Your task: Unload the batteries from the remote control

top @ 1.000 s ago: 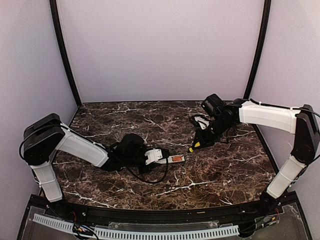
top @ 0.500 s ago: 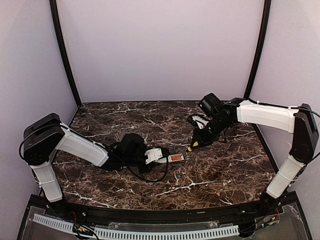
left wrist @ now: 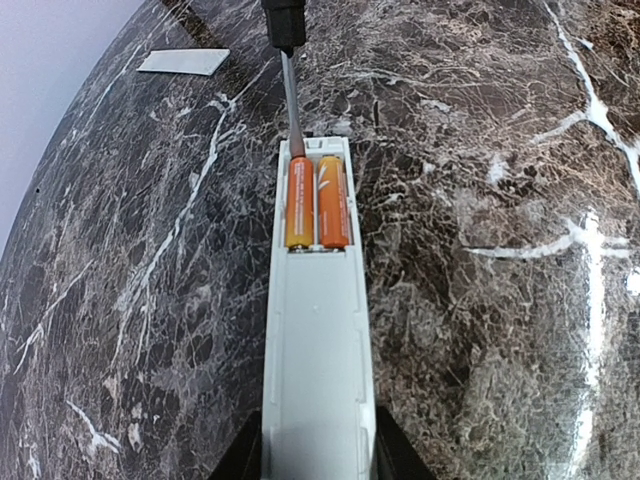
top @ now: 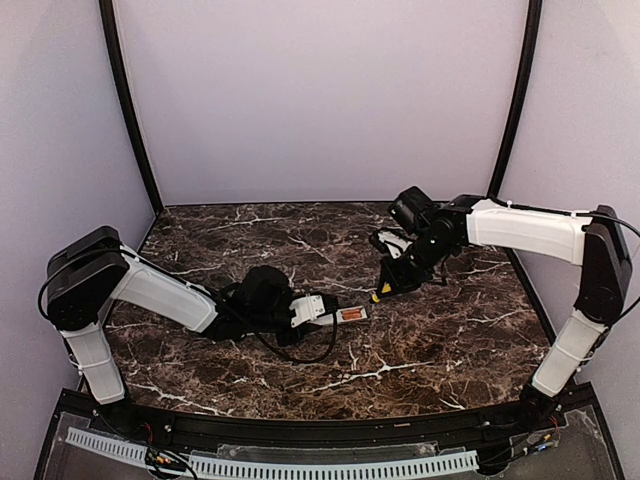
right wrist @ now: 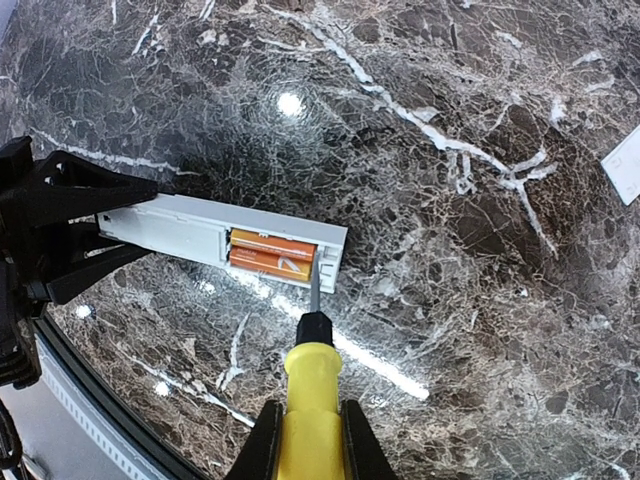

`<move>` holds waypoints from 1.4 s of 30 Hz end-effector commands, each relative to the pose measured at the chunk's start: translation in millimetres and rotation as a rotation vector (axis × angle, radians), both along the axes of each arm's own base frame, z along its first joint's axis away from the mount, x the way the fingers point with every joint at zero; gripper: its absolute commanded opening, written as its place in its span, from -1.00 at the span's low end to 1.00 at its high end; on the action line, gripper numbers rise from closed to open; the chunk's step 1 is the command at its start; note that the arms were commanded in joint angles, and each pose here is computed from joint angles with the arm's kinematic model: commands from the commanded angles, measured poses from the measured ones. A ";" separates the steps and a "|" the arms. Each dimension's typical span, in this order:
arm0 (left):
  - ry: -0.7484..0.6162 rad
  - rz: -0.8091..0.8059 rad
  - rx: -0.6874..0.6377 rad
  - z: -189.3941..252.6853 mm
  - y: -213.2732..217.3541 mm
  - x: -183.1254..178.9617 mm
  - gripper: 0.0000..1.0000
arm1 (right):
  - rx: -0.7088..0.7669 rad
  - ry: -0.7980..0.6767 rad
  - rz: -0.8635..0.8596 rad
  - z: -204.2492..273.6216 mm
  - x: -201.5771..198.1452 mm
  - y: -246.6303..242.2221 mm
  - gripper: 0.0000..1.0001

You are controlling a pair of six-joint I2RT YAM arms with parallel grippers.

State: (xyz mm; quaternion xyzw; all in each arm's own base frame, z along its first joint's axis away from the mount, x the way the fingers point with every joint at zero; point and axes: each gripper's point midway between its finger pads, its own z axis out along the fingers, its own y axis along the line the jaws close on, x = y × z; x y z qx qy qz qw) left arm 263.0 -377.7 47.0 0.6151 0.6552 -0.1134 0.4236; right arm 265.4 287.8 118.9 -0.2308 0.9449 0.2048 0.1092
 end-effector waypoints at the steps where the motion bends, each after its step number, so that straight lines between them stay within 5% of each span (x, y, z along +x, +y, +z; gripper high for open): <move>1: -0.026 -0.073 -0.050 20.9 -19.6 -8.8 -0.99 | 0.024 0.026 0.058 -15.0 -8.0 21.1 -1.00; 42: -0.024 -0.090 -0.051 15.7 -19.0 -12.4 -0.99 | 0.532 0.105 0.263 1.8 -40.7 13.7 -1.00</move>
